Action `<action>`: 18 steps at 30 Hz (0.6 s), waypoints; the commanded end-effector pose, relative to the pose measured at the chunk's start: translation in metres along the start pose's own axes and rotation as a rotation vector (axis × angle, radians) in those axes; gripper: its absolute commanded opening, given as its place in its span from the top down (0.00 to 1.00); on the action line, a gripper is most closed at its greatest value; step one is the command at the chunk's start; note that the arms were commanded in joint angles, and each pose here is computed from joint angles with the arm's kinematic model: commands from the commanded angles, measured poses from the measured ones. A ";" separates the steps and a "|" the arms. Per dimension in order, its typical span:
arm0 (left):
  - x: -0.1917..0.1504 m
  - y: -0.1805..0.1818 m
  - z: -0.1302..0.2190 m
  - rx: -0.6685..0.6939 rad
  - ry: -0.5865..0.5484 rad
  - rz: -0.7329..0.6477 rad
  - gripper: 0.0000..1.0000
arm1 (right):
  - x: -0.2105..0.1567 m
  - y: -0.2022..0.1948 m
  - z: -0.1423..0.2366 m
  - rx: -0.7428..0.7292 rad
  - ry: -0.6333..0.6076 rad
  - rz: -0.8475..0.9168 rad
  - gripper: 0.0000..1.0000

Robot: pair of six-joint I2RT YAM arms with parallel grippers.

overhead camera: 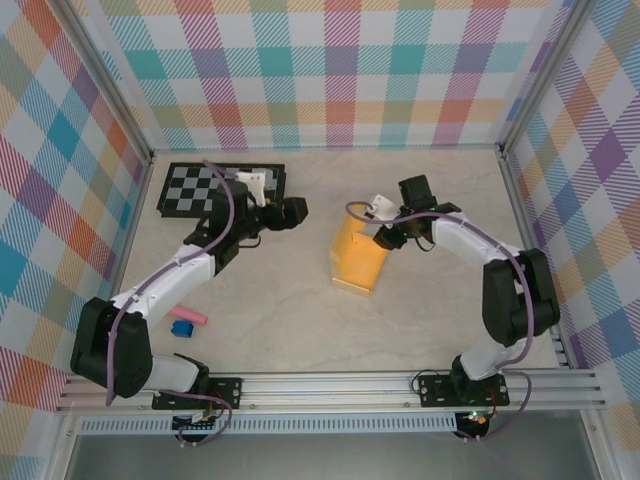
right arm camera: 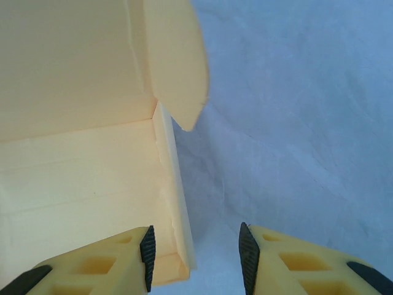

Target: Fold the paper box

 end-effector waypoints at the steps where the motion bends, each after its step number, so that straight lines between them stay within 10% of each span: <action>1: 0.005 -0.037 0.012 -0.123 0.142 -0.023 0.00 | -0.003 -0.006 0.028 -0.025 -0.116 -0.161 0.57; 10: -0.052 -0.072 -0.013 0.131 0.477 -0.287 0.06 | -0.063 -0.067 0.093 -0.427 -0.092 -1.209 0.25; 18: -0.068 -0.077 -0.039 0.412 0.518 -0.444 0.12 | -0.067 -0.066 0.062 -0.057 -0.043 -1.452 0.28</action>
Point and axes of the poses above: each hand's point on the last joint's axis, 136 mm out from that joint toward the fingers, its own z axis back along the fingers, its own y axis along the line the jaws close on, x = y × z, the point moved 7 cm from there along z, back along the fingers, and after that the axes turned 6 degrees about z, right-handed, at the moved point
